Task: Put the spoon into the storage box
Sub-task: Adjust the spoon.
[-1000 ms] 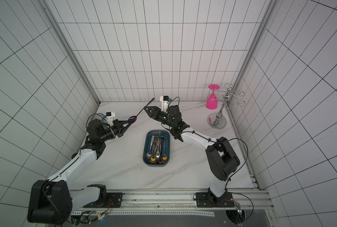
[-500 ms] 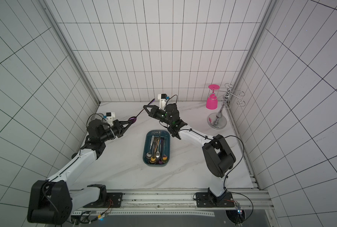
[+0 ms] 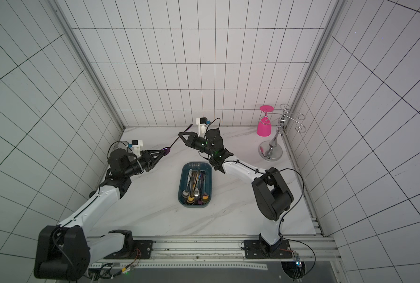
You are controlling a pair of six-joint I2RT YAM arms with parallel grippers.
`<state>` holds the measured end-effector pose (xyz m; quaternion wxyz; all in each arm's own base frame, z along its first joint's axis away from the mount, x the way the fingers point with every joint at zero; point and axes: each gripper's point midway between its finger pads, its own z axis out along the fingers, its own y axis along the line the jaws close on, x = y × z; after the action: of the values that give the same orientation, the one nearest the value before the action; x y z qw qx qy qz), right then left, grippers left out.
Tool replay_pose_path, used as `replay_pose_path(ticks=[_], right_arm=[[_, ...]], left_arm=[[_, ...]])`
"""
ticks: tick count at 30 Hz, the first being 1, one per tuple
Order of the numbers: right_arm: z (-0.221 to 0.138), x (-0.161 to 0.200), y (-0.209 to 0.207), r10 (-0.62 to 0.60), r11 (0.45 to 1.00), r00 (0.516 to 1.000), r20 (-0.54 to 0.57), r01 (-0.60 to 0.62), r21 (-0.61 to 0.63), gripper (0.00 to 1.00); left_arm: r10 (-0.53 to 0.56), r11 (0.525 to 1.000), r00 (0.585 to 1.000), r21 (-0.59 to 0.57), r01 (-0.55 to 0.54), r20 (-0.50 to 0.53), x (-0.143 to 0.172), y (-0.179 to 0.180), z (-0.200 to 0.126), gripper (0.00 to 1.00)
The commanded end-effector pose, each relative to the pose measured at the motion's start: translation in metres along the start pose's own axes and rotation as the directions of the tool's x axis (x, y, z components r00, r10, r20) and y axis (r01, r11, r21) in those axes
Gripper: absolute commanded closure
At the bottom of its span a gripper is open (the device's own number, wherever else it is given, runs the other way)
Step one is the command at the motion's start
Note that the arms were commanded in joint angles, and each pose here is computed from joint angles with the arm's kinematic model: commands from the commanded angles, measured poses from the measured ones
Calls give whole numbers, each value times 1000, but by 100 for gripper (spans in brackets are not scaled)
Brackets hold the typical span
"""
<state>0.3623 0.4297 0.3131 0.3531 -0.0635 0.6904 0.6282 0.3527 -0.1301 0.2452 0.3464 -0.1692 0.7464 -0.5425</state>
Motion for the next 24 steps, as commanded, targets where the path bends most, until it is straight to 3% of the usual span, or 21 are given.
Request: replay_pose_path(ticks=[1, 10, 15, 19, 24], right_arm=[[-5, -19, 25, -34, 998, 999, 26, 35, -57, 100], [-25, -28, 11, -31, 999, 999, 30, 32, -21, 100], [-42, -24, 2, -23, 1000, 1000, -21, 23, -5, 100], [-58, -11, -7, -28, 999, 994, -106, 31, 24, 100], [-74, 16, -14, -63, 996, 962, -266, 77, 41, 100]], left_arm=[[52, 998, 998, 23, -52, 24, -7, -15, -2, 54], [130, 991, 991, 11, -131, 14, -10, -20, -6, 25], [251, 965, 967, -70, -253, -35, -13, -17, -13, 12], [404, 886, 911, -214, -412, -82, -25, -6, -23, 5], [555, 723, 825, -428, -543, -109, -54, 13, -42, 1]])
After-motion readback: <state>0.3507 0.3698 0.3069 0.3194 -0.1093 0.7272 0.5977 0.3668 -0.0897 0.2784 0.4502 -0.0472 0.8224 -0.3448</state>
